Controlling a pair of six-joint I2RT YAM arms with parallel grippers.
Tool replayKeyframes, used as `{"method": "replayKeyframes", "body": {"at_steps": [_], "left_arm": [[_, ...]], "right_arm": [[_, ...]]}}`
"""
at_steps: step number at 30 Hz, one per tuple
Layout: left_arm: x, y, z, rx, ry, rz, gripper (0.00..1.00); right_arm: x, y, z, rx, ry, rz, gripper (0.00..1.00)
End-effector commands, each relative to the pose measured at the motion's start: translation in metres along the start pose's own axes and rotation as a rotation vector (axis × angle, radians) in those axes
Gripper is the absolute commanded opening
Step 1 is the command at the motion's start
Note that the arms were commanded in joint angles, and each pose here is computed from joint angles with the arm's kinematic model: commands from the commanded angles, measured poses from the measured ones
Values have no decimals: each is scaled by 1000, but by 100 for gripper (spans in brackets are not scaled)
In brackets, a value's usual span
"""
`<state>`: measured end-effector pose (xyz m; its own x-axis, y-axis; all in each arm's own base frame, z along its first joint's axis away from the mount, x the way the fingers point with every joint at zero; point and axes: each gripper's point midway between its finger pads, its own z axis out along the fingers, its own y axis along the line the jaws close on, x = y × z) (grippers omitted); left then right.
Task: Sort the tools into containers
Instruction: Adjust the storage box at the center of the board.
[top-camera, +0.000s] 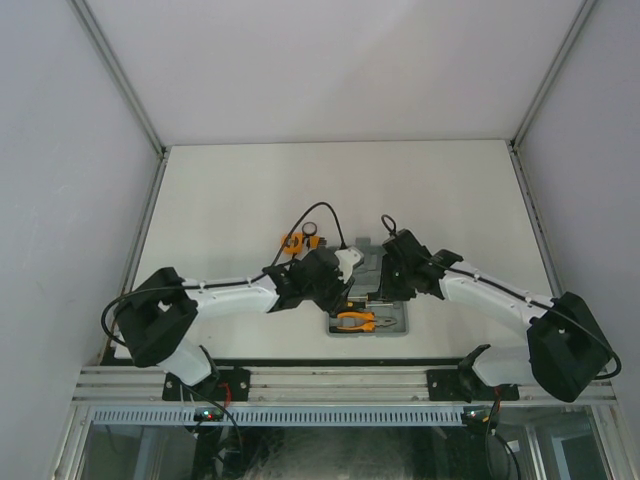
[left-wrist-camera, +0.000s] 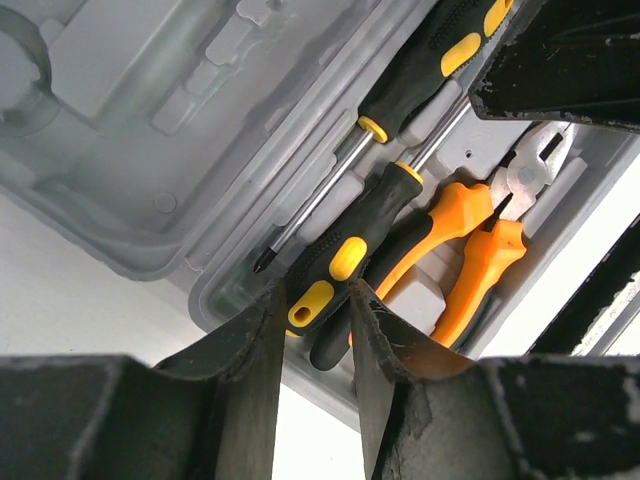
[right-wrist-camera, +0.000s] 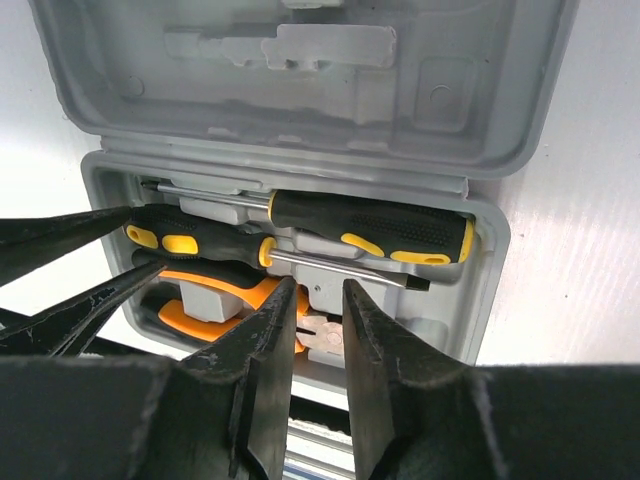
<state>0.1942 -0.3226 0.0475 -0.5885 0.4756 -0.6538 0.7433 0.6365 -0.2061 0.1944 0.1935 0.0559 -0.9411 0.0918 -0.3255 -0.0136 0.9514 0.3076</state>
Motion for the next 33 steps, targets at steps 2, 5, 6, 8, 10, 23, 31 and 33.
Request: {"method": "replayKeyframes", "body": {"at_steps": [2,5,6,8,10,23,31,33], "left_arm": [[-1,-3,-1,22,-26,7,36],[-9,-4,-10,19,-65,-27,36],[-14,-4,-15,13,-87,-48,37],[-24,-7,-27,16,-132,-81,38],[-32,-6,-40,1,-187,-133,40],[21,-51,-65,99,-167,-238,41],[47,-86,-51,174,-80,-221,36],[51,-89,-45,179,-53,-225,35]], "right_arm": [[-19,10,-5,-9,-68,-21,24],[-29,0,-14,33,-137,-8,25],[-35,-3,-17,39,-166,-1,25],[-46,-8,-24,42,-221,14,26],[-58,-12,-28,39,-262,15,27],[-115,-13,-4,-69,-291,35,27],[-128,3,6,-154,-254,-14,25],[-125,0,14,-138,-226,-10,24]]}}
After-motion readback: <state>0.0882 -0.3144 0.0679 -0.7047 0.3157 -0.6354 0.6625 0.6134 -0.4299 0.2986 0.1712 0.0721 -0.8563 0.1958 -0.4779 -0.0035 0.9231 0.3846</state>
